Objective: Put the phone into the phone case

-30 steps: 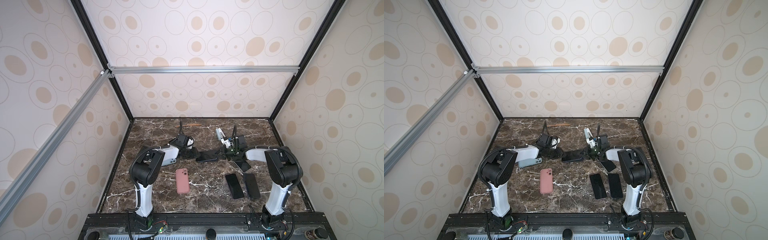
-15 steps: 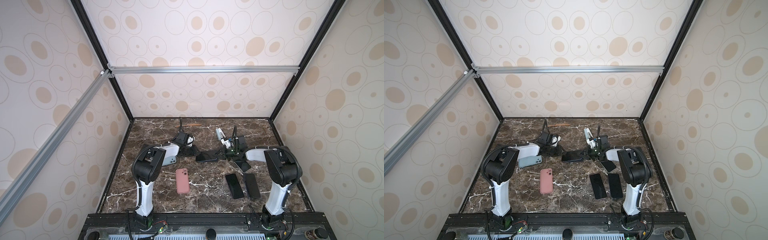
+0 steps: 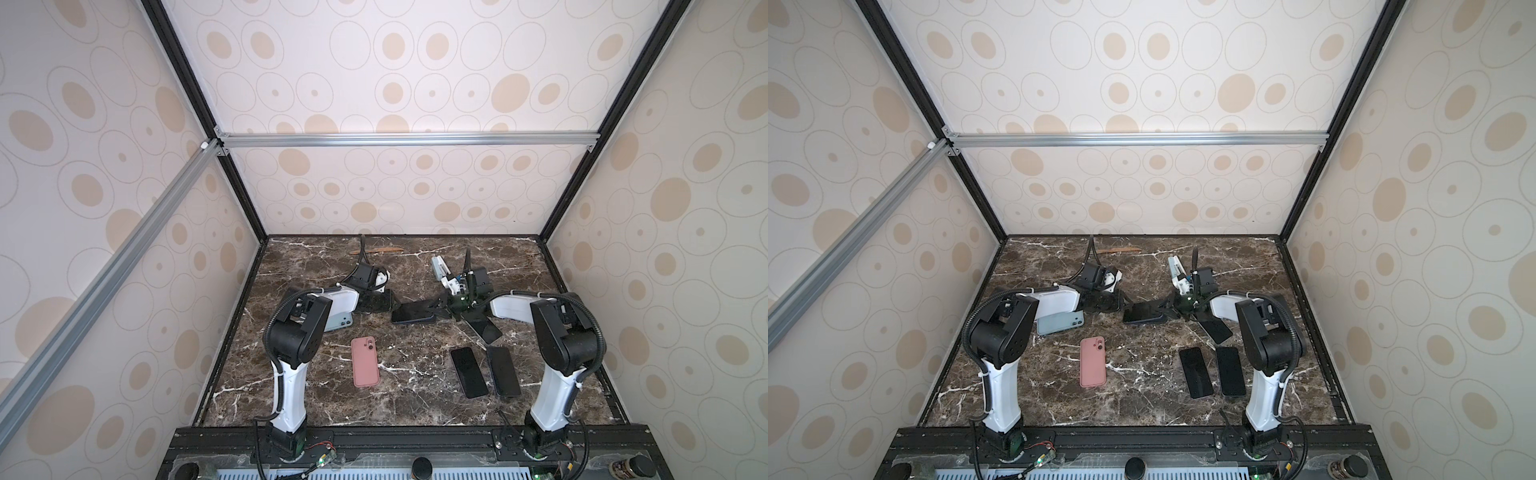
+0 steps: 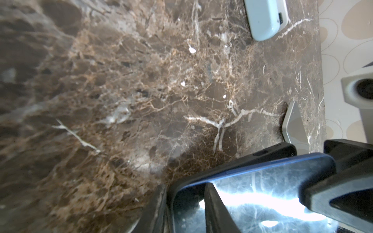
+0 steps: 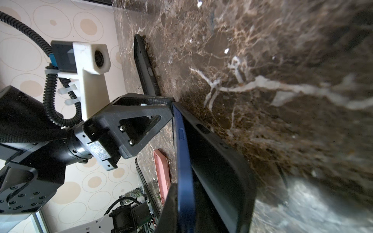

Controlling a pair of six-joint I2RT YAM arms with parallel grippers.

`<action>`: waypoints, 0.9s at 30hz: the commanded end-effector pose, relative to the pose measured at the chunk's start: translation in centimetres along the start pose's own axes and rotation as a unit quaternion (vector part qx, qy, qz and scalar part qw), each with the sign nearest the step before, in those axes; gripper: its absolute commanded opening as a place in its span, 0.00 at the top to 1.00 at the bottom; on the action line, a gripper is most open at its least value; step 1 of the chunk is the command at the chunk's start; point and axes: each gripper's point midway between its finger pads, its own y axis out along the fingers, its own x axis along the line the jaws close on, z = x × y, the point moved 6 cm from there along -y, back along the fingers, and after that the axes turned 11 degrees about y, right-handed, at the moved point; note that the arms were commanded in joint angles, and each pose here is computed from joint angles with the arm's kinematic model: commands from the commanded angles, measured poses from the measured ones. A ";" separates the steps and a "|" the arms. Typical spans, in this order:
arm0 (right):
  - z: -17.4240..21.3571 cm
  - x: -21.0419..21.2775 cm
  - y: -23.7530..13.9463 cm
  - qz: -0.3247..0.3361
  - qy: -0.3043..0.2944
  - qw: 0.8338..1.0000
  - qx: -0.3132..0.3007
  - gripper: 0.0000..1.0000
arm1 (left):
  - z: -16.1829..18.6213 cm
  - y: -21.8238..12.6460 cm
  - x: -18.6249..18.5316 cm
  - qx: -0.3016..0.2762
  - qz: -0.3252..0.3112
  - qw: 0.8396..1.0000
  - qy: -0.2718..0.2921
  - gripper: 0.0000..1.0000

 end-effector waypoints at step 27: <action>0.7 1.4 -2.2 0.145 0.009 0.988 -0.048 0.54 | 3.7 -0.9 1.3 0.063 -0.110 0.991 0.030 0.62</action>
